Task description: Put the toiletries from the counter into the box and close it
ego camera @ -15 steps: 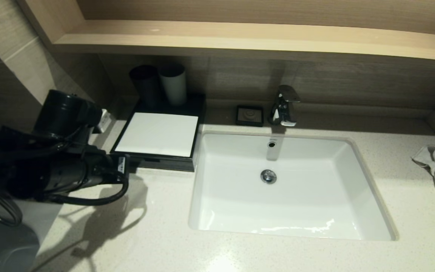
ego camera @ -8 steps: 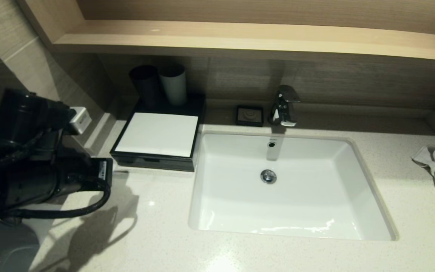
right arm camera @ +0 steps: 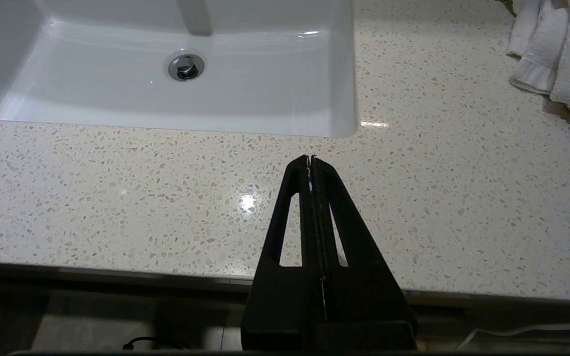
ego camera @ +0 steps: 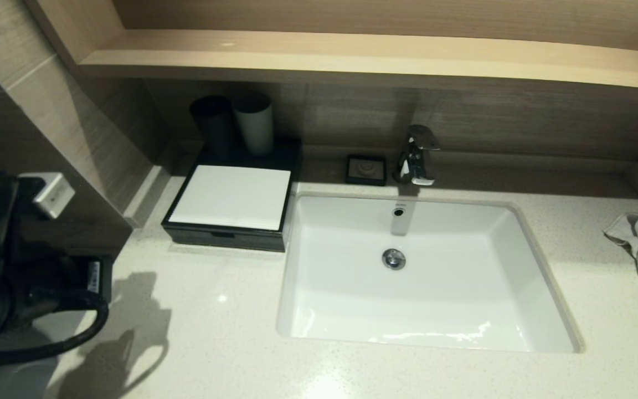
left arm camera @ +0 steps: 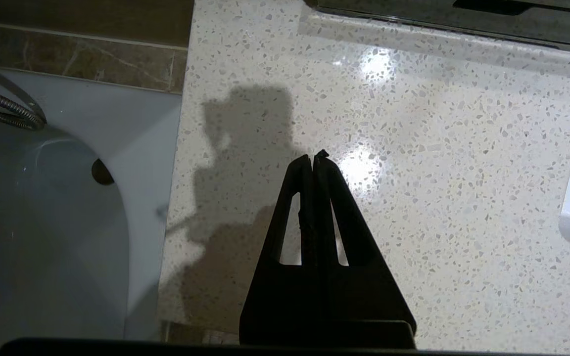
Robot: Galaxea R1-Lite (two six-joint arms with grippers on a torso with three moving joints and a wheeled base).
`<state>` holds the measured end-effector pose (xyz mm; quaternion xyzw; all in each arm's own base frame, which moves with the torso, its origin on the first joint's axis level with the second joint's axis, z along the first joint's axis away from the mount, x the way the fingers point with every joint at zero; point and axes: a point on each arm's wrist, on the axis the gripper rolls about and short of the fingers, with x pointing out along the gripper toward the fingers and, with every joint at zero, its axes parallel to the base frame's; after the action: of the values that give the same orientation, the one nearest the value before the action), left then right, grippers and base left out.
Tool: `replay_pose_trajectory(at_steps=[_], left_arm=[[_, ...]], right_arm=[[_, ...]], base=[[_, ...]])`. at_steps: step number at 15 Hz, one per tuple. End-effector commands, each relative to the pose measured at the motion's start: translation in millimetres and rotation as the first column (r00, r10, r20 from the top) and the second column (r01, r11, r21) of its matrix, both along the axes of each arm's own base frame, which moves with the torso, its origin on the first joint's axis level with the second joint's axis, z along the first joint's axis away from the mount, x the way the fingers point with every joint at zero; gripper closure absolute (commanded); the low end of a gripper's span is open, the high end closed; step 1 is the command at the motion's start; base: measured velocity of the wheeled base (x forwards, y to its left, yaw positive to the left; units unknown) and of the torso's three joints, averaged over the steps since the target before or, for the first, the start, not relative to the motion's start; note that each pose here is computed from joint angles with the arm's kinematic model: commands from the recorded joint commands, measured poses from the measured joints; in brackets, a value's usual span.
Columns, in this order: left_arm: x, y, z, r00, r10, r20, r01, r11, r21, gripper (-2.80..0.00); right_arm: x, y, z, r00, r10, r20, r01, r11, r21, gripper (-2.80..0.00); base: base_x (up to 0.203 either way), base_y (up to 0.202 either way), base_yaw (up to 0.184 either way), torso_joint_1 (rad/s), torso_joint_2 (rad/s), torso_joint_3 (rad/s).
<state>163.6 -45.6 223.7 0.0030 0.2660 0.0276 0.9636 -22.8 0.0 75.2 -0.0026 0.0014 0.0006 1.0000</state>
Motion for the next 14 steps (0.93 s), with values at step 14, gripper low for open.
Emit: replay_pose_trajectory(at_steps=[14], left_arm=[[-67.1, 28.6, -25.8, 0.995, 0.046, 0.085, -0.048, 0.999, 0.016, 0.00]], right_arm=[[0.0, 0.0, 0.0, 1.000, 0.002, 0.000, -0.002, 1.000, 0.000, 0.00]], base=[[0.000, 0.000, 0.000, 0.000, 0.00, 0.000]])
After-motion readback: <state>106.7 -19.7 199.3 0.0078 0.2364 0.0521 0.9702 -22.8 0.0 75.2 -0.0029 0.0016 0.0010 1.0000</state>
